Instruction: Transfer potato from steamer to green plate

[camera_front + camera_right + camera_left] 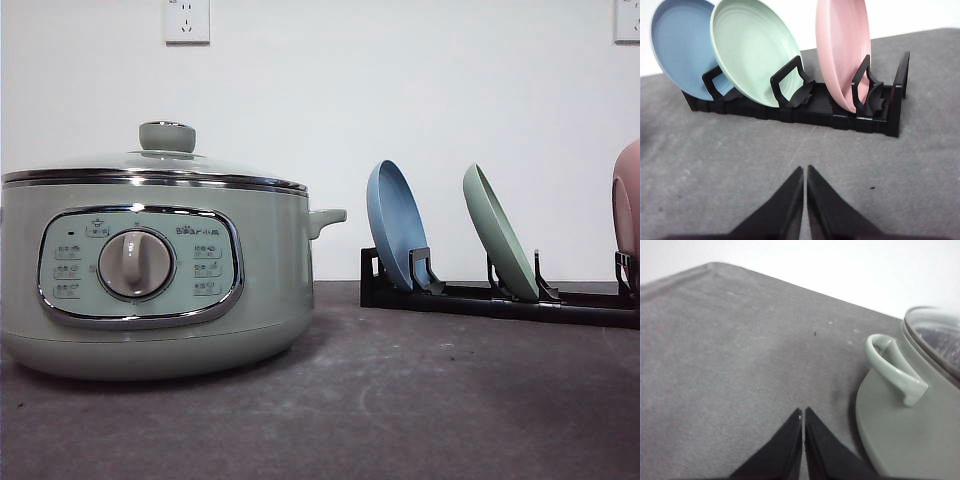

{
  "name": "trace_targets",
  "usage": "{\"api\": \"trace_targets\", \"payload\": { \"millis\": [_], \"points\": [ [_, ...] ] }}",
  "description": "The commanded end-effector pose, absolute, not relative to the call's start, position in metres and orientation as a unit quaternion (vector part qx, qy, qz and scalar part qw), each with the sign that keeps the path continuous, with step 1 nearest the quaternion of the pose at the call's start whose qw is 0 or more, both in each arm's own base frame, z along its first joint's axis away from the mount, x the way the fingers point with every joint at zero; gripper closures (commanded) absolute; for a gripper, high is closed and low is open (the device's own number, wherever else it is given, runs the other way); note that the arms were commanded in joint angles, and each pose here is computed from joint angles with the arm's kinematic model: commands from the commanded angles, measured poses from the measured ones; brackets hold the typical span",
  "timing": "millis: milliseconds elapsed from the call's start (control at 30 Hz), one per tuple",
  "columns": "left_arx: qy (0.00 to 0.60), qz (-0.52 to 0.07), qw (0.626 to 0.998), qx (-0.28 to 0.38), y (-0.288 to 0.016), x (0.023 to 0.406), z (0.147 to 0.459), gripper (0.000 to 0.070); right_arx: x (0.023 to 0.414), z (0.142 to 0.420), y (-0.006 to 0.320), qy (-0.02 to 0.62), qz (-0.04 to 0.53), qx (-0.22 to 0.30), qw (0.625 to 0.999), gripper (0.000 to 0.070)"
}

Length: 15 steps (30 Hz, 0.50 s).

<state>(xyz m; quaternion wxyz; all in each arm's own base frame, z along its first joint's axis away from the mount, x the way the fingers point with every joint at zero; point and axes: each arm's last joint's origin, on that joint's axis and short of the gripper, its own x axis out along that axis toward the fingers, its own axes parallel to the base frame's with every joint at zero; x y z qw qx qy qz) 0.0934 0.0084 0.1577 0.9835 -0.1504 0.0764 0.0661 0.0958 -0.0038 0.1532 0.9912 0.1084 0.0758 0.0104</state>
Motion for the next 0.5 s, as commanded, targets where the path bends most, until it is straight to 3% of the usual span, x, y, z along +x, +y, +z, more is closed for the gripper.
{"api": "trace_targets", "payload": {
  "millis": [0,233,467],
  "points": [
    [0.079,0.069,0.977,-0.184,0.008,0.094,0.154,0.0700,0.096,0.153,-0.004,0.072,0.008,0.150,0.986,0.0700],
    [0.067,0.053,0.972,-0.221,0.007,0.092,0.164,0.0700,0.095,0.162,-0.003,0.061,0.021,0.185,0.981,0.0700],
    [0.041,0.025,0.974,-0.223,0.006,0.086,0.195,0.0699,0.086,0.199,-0.002,0.008,0.030,0.179,0.983,0.0700]
  ]
}}
